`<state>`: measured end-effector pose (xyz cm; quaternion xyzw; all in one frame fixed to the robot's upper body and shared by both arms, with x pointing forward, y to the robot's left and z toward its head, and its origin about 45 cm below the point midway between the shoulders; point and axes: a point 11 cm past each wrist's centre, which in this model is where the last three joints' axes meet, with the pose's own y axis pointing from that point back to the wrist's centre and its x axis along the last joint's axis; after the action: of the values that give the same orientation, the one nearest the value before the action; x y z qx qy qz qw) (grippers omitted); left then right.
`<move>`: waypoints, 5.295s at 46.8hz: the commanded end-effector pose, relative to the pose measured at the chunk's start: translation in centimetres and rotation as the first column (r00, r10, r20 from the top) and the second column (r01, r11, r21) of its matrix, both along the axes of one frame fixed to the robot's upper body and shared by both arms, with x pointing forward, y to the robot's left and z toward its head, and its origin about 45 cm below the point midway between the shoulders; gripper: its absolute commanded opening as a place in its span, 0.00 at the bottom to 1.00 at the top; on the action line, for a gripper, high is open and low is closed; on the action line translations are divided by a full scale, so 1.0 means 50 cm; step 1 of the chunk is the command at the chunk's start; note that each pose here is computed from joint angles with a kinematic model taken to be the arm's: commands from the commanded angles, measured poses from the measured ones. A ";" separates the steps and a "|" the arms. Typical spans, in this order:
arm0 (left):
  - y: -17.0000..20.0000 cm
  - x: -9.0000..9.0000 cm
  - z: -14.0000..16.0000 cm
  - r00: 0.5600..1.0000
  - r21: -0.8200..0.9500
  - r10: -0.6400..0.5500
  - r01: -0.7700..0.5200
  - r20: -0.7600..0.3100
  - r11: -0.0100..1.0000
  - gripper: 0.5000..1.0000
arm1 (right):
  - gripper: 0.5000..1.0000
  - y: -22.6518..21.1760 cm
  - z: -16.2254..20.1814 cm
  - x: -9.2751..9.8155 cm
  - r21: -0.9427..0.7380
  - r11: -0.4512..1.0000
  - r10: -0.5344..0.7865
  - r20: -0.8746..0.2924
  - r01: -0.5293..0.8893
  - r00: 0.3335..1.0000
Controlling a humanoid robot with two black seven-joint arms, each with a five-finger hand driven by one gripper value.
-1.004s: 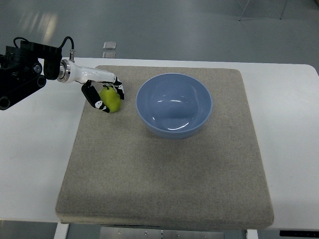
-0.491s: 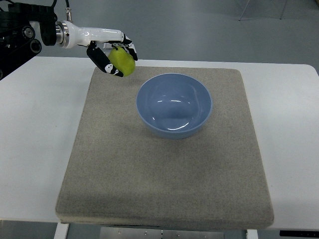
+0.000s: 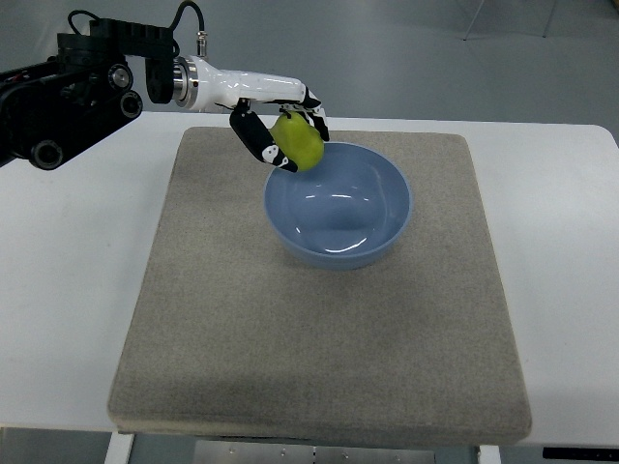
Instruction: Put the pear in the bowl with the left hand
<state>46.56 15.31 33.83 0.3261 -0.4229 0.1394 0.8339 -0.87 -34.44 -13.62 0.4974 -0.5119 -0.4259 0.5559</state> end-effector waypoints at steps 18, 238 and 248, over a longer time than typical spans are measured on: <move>-0.104 -0.052 -0.101 0.990 -0.023 -0.103 0.101 -0.098 0.995 0.00 | 0.85 0.000 0.000 0.000 0.000 1.000 0.000 0.000 0.000 1.000; 0.295 0.085 -0.235 0.422 -0.417 0.045 -0.864 -0.905 -0.282 0.98 | 0.85 0.000 0.000 0.000 0.000 1.000 0.000 0.000 0.000 1.000; 0.303 0.086 -0.231 0.423 -0.418 0.049 -0.860 -0.905 -0.294 0.98 | 0.85 0.003 0.000 0.000 0.009 1.000 -0.003 -0.001 0.003 1.000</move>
<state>50.84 30.24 22.13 -0.1614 0.2755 0.6254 0.7120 -0.86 -34.44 -13.62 0.4970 -0.5126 -0.4265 0.5553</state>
